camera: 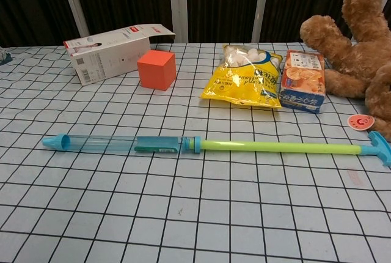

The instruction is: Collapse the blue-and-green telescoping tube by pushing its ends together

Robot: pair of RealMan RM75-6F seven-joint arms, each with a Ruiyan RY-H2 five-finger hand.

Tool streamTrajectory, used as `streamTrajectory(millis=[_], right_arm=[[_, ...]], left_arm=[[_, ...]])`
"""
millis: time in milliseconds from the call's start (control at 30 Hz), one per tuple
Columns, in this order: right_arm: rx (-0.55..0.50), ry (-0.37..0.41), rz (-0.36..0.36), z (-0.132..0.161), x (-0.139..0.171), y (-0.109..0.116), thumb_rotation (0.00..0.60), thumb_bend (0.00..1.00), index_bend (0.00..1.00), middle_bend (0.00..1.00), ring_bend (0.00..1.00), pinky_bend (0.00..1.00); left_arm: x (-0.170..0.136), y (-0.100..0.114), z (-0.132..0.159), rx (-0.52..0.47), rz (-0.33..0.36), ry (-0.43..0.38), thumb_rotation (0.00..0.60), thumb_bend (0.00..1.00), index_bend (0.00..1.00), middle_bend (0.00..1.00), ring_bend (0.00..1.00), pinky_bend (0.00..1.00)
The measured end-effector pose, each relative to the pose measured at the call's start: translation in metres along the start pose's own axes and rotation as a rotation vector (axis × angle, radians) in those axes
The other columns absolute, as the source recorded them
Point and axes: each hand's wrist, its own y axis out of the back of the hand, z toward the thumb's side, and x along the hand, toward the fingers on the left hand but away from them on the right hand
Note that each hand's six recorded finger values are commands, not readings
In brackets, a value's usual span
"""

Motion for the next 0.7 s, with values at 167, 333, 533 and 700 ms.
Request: streamTrajectory(millis=[167,333,533,700], right_arm=[[-0.024,0.051,-0.010,0.017,-0.016,-0.002,0.600,0.25,0.30,0.07,0.00,0.00],[-0.048,0.078,0.004,0.039,-0.038,-0.010,0.600,0.24,0.40,0.16,0.01,0.00],[-0.048,0.068,0.044,0.059,-0.066,-0.029,0.600,0.23,0.40,0.24,0.13,0.00],[-0.013,0.081,0.069,0.077,-0.084,-0.047,0.600,0.23,0.40,0.28,0.20,0.06]], left_arm=[[0.002,-0.001,0.003,0.000,-0.008,-0.008,0.600,0.13,0.00,0.00,0.00,0.00],[0.002,0.000,0.004,0.000,-0.007,-0.017,0.600,0.13,0.00,0.00,0.00,0.00],[0.003,-0.001,0.005,0.000,-0.009,-0.022,0.600,0.13,0.00,0.00,0.00,0.00],[0.004,-0.002,0.005,-0.001,-0.009,-0.021,0.600,0.13,0.00,0.00,0.00,0.00]])
